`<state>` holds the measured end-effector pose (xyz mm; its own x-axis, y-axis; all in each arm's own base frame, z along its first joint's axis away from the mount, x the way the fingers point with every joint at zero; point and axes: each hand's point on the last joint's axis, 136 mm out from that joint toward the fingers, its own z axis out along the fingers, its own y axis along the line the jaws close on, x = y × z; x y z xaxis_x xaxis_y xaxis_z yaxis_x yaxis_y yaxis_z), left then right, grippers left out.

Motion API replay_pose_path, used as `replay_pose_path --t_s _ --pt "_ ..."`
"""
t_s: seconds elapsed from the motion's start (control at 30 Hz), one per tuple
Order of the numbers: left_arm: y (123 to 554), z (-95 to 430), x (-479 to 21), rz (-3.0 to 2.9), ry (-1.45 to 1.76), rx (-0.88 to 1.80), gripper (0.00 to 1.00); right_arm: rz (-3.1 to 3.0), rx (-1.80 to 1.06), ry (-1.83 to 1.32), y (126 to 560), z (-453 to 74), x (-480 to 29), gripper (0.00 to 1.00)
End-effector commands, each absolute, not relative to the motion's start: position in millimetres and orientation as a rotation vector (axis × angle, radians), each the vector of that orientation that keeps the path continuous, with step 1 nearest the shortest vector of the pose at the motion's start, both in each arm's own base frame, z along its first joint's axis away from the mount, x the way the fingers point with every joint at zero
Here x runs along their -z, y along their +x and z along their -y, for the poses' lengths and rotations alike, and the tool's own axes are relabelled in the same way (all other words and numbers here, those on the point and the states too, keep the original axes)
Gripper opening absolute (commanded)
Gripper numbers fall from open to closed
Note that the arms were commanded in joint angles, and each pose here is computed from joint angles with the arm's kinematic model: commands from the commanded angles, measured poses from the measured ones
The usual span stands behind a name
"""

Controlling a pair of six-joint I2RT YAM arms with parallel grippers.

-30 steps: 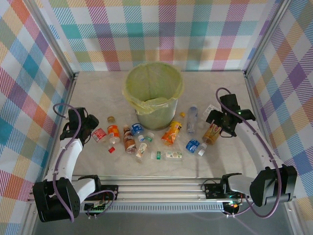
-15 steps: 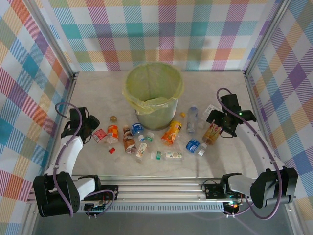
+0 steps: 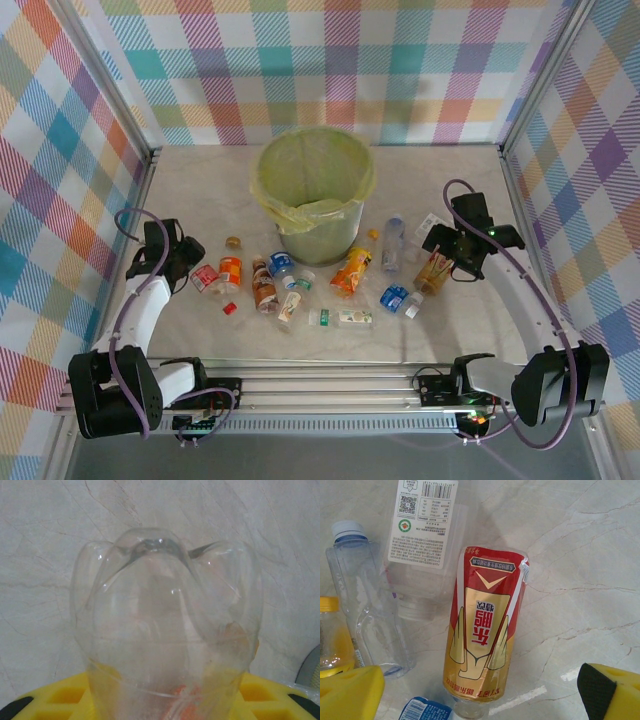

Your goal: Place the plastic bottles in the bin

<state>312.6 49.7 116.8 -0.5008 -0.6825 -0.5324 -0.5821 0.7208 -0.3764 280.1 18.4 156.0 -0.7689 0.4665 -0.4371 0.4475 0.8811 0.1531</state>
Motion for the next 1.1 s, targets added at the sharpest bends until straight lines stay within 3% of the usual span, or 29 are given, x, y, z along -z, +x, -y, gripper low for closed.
replay_pose_path --t_s 0.0,0.27,0.5,1.07 --pt "322.6 -52.1 -132.8 -2.200 -0.928 0.221 0.46 -2.552 -0.067 0.700 277.5 -15.4 -157.7 1.00" --pt "327.7 -48.4 -164.8 -2.150 -0.896 0.267 0.45 -2.544 -0.072 0.693 276.6 -15.2 -160.3 1.00" --pt "336.4 -42.2 -223.7 -2.041 -0.833 0.340 0.45 -2.530 -0.088 0.689 275.3 -16.0 -164.3 1.00" --pt "391.8 42.0 -464.8 -1.582 -0.393 0.513 0.41 -2.516 -0.140 0.680 274.5 -20.9 -165.7 1.00"
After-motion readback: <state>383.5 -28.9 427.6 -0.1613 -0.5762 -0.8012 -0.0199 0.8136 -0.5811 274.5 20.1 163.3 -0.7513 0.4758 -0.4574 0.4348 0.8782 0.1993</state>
